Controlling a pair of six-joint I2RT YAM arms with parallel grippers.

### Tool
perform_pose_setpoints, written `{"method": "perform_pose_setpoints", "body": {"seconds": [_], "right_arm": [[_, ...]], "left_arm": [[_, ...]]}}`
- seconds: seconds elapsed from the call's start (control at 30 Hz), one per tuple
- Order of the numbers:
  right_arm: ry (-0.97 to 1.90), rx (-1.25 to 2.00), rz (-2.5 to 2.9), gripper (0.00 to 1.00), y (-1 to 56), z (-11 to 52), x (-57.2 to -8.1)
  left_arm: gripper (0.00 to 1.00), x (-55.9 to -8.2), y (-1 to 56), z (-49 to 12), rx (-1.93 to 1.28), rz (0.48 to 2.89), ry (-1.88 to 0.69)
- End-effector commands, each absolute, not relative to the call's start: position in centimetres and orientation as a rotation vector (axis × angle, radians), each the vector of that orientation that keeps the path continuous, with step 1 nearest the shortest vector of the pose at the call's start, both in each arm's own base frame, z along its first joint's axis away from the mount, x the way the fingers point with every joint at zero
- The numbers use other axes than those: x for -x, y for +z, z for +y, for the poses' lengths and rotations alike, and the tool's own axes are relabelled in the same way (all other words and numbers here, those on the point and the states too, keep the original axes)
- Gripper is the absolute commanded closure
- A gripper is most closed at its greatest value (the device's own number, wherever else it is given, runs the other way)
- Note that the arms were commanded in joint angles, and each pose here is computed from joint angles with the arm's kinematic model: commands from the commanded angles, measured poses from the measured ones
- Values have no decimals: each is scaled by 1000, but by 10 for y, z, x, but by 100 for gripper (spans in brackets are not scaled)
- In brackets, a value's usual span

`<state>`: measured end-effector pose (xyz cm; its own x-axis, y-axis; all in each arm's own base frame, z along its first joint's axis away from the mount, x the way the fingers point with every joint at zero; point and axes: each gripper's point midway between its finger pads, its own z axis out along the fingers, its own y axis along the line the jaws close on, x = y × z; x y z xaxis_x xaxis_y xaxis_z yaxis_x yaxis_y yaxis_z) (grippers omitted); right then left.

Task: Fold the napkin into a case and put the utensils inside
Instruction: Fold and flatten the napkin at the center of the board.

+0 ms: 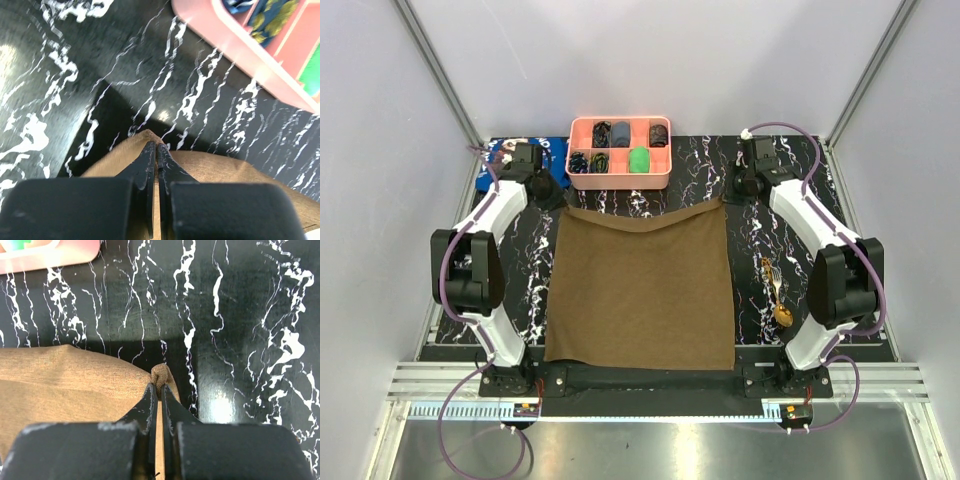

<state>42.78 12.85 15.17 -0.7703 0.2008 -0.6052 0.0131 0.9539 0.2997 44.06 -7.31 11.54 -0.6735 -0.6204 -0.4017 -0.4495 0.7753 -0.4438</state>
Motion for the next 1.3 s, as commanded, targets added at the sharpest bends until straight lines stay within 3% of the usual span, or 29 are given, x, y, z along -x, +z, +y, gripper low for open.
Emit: {"method": "perform_pose_setpoints", "body": {"seconds": [0.0,0.37,0.77,0.97,1.27], "right_arm": [[396,-116,2314,100,180,126,-462],[440,-84,2348,100,179,133,-482],[654,-197,2465,100,183,139,-356],[629,-195,2347,100,214,141,-406],[655,-193,2282,100,219,151,-496]], "left_arm": [[100,-484,163,-74,676,2268,-500],[100,-489,149,-60,731,2325,-528],[100,-370,158,-58,763,2422,-484],[100,-390,173,-53,790,2346,-494],[100,-481,210,-33,831,2218,-496]]}}
